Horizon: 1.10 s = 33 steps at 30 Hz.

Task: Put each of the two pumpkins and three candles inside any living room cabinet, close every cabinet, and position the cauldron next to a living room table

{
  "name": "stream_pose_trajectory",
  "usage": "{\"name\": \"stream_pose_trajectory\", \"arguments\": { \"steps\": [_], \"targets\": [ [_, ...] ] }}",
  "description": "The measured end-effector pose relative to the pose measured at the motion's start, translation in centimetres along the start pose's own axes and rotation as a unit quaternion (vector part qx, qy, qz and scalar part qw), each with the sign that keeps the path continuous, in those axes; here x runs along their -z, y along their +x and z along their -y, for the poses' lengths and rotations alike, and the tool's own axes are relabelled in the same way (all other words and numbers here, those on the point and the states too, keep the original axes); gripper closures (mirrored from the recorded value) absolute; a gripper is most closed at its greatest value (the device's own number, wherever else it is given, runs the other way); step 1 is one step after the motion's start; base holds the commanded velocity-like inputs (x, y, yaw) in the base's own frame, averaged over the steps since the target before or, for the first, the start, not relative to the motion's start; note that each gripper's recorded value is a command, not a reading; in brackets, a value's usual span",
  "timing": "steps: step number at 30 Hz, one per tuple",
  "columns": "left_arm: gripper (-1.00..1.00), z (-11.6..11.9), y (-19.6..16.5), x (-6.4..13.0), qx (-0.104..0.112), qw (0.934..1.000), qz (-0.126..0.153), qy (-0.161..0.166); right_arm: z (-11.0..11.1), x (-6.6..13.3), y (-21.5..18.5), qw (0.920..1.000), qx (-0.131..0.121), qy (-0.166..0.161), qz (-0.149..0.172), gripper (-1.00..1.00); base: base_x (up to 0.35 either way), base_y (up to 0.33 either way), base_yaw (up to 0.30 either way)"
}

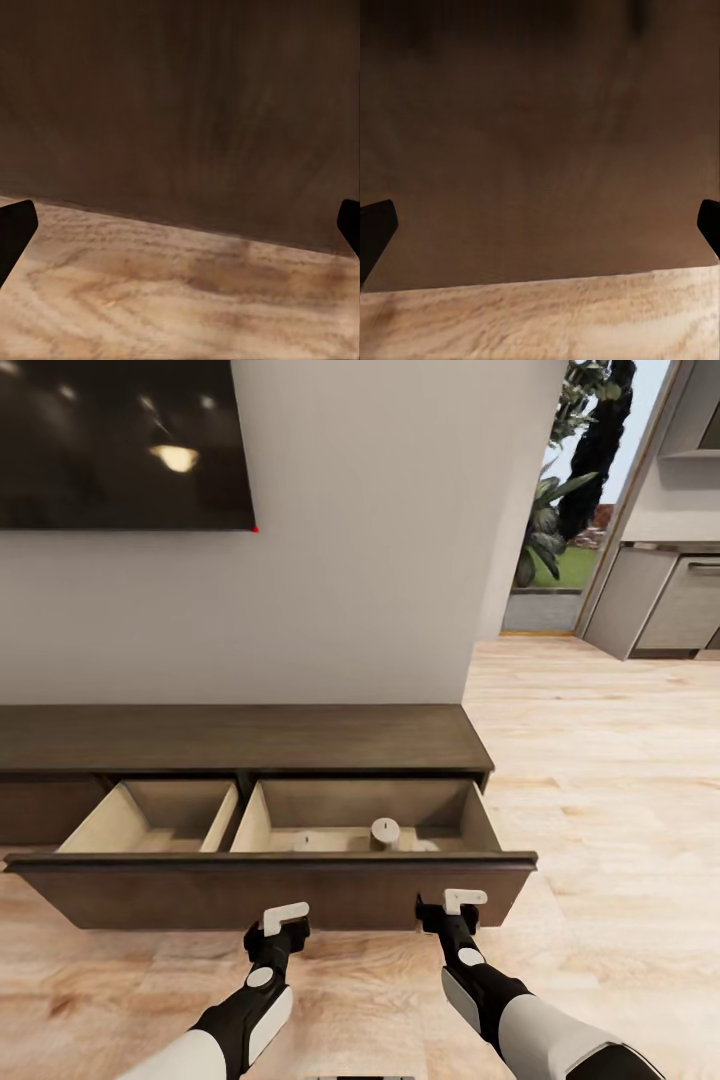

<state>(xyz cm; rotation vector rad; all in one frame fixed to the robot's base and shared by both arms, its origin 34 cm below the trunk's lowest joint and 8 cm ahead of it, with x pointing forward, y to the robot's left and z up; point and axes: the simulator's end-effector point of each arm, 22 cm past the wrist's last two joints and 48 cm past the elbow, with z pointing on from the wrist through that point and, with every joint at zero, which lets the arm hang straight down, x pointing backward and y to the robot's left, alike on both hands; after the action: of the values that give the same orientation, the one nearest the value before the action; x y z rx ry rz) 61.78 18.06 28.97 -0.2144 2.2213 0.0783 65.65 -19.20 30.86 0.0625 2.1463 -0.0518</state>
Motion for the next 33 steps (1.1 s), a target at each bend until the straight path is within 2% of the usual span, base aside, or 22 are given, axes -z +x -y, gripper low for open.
{"name": "stream_pose_trajectory", "arguments": {
  "steps": [18, 33],
  "targets": [
    [-1.0, -0.09, 0.03, -0.01, 0.0, 1.0, 0.0, -0.001, -0.07, 0.03, 0.08, 1.0, 0.001, -0.001, -0.001, -1.0, 0.117, 0.0, 0.0],
    [-1.0, -0.04, 0.09, -0.01, -0.001, 1.0, -0.002, 0.0, -0.14, 0.03, 0.09, 1.0, 0.002, -0.002, -0.001, -1.0, 0.308, 0.0, 0.0]
  ]
}}
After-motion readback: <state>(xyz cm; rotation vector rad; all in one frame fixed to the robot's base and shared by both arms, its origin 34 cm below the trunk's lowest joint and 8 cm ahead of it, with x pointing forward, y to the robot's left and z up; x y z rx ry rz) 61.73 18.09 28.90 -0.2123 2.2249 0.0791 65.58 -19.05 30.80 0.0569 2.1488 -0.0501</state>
